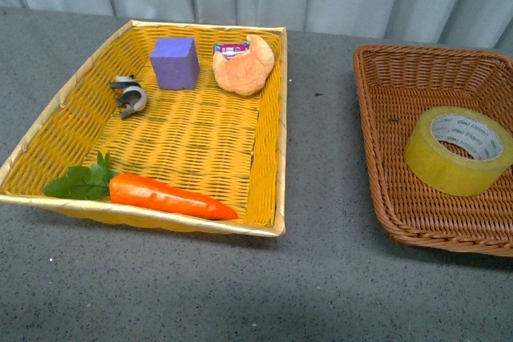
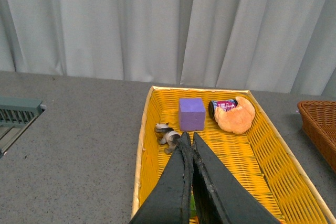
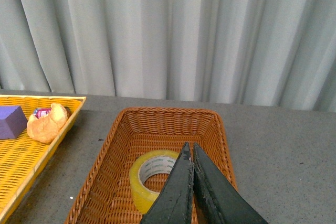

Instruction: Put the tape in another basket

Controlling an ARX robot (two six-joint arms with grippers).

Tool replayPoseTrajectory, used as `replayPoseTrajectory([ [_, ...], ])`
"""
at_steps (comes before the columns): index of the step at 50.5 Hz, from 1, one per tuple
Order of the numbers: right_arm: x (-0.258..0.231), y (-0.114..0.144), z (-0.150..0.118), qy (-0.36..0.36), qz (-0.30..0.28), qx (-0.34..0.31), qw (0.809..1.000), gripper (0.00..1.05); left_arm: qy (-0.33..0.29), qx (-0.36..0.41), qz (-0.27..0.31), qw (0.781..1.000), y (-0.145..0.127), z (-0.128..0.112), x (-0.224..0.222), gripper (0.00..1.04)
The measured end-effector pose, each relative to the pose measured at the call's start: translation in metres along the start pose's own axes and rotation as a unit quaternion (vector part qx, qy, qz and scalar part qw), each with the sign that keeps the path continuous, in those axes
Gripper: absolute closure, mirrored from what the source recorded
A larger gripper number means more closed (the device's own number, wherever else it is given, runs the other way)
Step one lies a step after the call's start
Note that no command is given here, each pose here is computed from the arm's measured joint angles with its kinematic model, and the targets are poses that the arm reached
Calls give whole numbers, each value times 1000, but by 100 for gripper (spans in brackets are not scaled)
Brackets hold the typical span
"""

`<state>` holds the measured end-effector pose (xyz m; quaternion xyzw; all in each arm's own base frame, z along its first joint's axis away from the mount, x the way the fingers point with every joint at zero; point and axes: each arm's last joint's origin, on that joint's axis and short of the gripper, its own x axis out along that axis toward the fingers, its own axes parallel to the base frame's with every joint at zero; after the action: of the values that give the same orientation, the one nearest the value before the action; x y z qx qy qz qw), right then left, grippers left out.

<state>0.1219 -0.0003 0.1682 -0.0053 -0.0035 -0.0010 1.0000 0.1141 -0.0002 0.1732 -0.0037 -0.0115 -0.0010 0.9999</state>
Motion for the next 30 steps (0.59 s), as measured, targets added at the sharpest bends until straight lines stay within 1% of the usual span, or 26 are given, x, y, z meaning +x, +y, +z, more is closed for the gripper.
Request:
replayPoseTrajectory([
  [17, -9, 0, 0, -1, 0, 0, 1000, 104, 1, 0, 0, 1000, 0, -1, -8, 101],
  [20, -10, 0, 0, -1, 0, 0, 1000, 104, 16, 0, 0, 1000, 0, -5, -15, 101],
  [23, -12, 0, 0, 0, 0, 0, 1000, 104, 4, 0, 0, 1000, 0, -3, -17, 101],
  [30, -17, 0, -2, 8, 0, 0, 1000, 104, 4, 0, 0, 1000, 0, -3, -17, 101],
])
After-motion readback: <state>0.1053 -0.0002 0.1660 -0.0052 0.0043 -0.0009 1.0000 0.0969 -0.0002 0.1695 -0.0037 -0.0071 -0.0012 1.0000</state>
